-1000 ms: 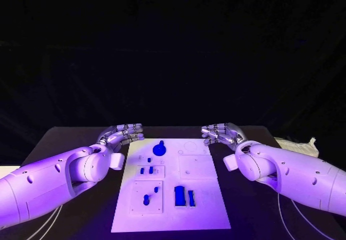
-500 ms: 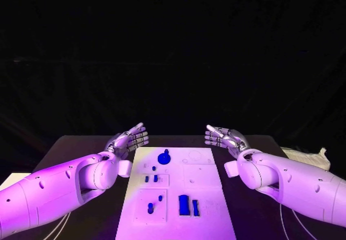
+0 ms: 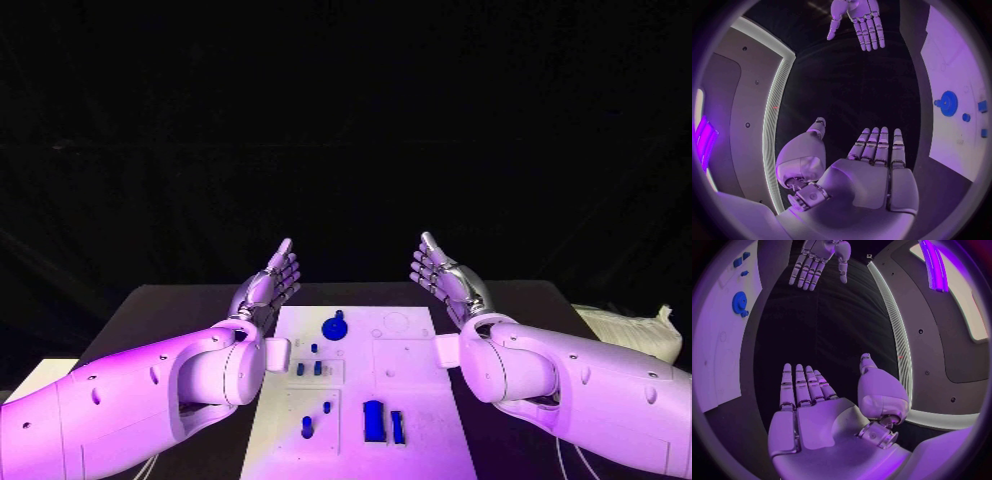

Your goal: Assemble the parts on the task board

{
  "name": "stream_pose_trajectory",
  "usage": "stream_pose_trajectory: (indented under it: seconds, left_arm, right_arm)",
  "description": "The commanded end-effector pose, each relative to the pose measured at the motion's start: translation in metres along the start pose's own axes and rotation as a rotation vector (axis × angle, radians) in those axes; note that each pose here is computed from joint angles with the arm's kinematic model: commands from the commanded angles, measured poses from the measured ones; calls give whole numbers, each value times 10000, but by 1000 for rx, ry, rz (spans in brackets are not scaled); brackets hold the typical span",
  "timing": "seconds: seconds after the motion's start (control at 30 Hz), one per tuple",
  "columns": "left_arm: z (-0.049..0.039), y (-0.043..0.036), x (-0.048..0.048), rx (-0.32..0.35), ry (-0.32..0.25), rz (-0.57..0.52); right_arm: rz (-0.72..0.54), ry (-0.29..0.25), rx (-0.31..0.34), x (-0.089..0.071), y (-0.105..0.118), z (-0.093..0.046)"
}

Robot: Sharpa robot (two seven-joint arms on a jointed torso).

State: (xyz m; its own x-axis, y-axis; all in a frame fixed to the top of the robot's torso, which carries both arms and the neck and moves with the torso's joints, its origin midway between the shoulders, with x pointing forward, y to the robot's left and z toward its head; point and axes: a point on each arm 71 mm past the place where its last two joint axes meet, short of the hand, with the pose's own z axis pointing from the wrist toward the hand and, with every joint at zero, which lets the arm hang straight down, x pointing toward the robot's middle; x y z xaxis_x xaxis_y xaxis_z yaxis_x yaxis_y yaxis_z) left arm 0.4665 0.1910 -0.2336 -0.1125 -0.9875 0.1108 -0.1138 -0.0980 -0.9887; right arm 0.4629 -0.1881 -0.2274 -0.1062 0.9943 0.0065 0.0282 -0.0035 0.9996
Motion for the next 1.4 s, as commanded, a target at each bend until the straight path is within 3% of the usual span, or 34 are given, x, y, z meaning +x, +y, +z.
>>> stream_pose_trajectory:
  seconds: [0.03,1.4]
  left_arm:
    - [-42,-81,-14,100,-95,90]
    - [-58,-89,2,107,-101,96]
  right_arm:
    - [5,-89,-28,-42,32,-17]
    - [5,-89,-28,-42,32,-17]
